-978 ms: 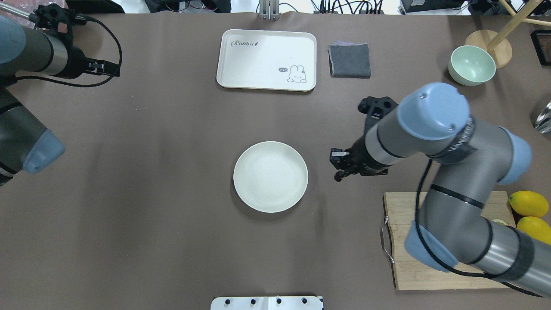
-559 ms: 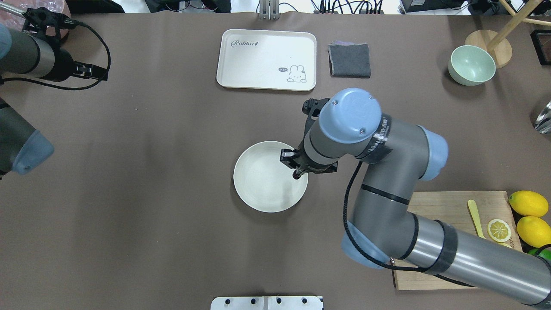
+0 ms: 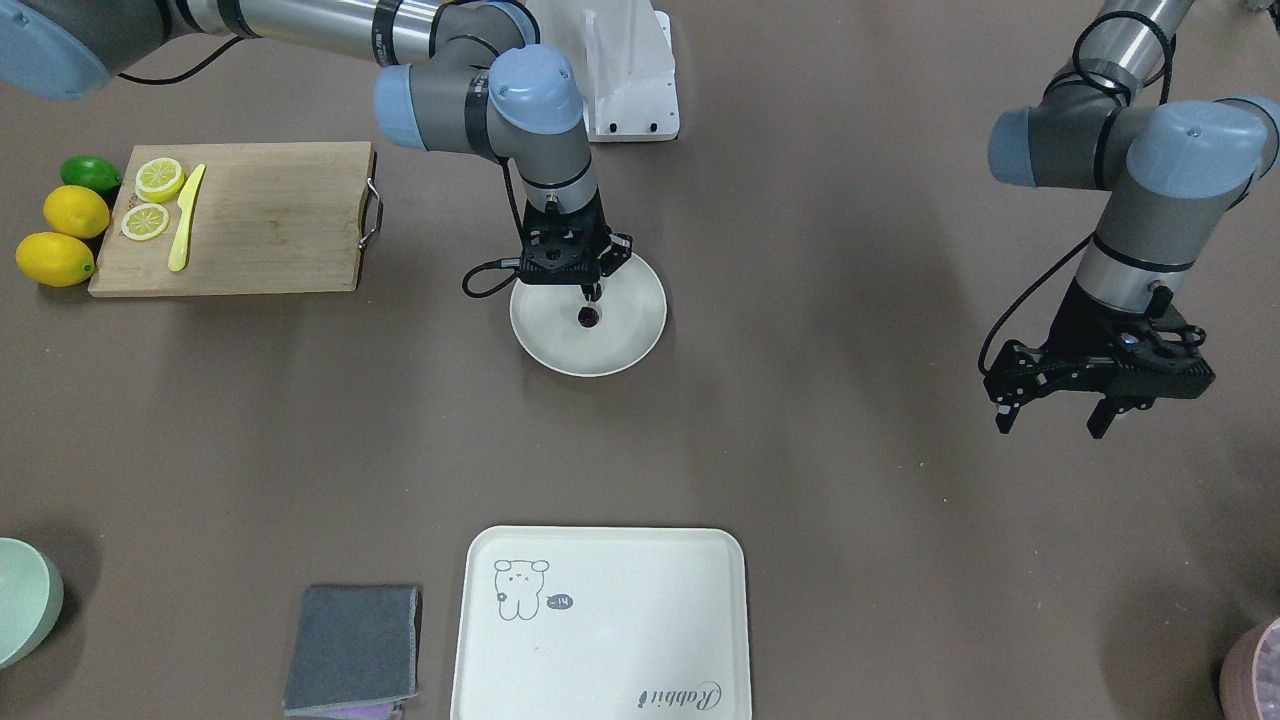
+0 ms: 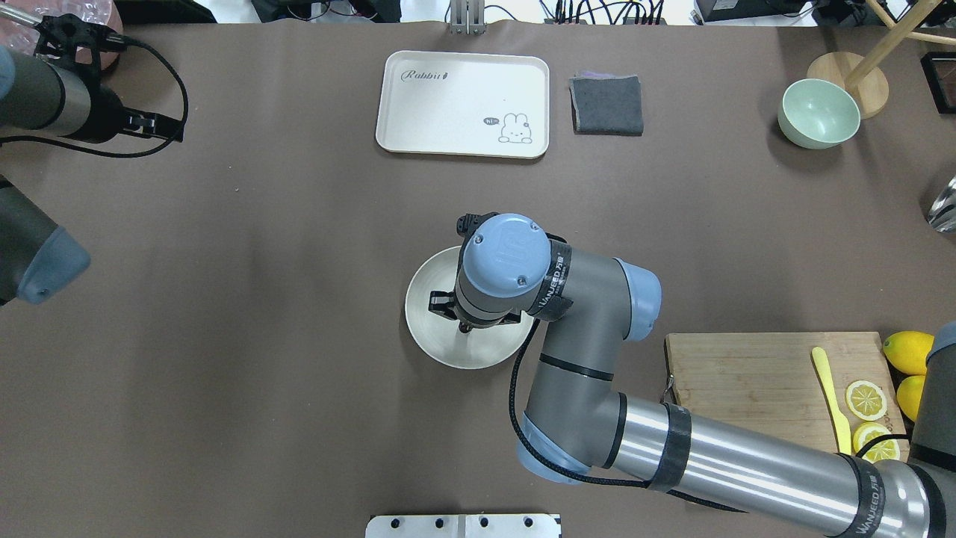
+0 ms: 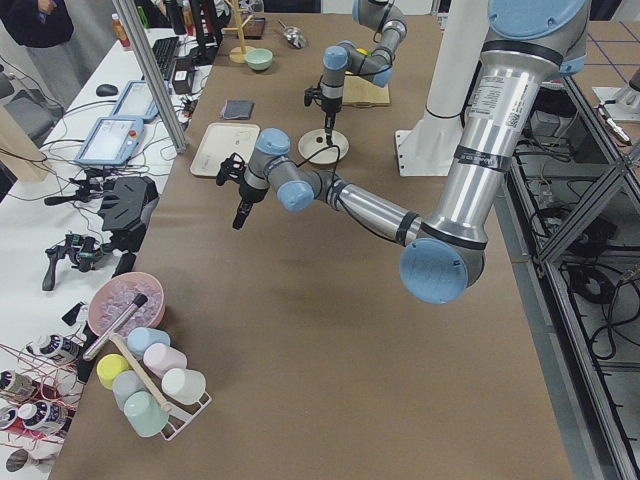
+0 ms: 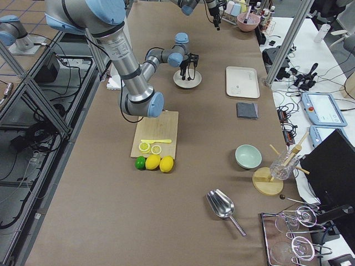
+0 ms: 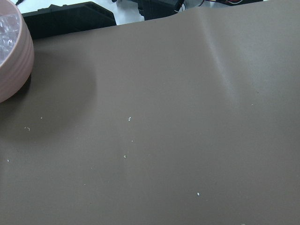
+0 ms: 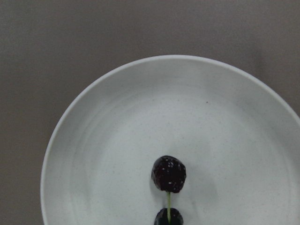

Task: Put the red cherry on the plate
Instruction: 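Lower the cherries into the white bowl and open the right gripper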

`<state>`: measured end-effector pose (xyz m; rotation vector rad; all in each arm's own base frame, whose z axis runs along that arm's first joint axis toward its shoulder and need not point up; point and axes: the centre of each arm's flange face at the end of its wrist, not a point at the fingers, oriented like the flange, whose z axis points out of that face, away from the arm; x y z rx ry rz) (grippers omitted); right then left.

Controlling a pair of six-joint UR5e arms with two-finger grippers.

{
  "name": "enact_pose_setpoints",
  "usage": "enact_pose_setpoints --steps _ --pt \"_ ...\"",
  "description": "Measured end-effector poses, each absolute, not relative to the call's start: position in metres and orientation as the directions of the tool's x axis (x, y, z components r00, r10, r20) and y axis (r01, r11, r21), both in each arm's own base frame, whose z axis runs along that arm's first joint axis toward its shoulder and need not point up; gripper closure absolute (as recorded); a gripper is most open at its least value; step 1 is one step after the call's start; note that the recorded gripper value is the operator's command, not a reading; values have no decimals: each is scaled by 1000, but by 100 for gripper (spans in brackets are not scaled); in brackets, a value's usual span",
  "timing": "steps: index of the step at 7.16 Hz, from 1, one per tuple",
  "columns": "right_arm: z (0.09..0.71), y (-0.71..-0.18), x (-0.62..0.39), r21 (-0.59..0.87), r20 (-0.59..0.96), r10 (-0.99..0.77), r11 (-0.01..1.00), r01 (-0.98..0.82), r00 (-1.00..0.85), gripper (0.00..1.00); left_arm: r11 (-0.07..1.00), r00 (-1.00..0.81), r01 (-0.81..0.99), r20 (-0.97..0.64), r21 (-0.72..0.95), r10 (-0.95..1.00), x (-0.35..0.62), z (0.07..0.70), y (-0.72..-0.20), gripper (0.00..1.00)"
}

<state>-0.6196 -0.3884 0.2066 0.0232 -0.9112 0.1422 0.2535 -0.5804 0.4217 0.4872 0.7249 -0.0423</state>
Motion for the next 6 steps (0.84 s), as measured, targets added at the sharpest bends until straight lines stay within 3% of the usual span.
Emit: enact_pose_setpoints --steps 4,6 --pt "193 -398 -615 -48 803 126 988 -147 583 0 892 749 198 -649 406 129 254 422 -580 2" --pt "199 -444 -562 -85 796 160 984 -155 584 0 920 721 155 -679 359 143 251 433 -571 2"
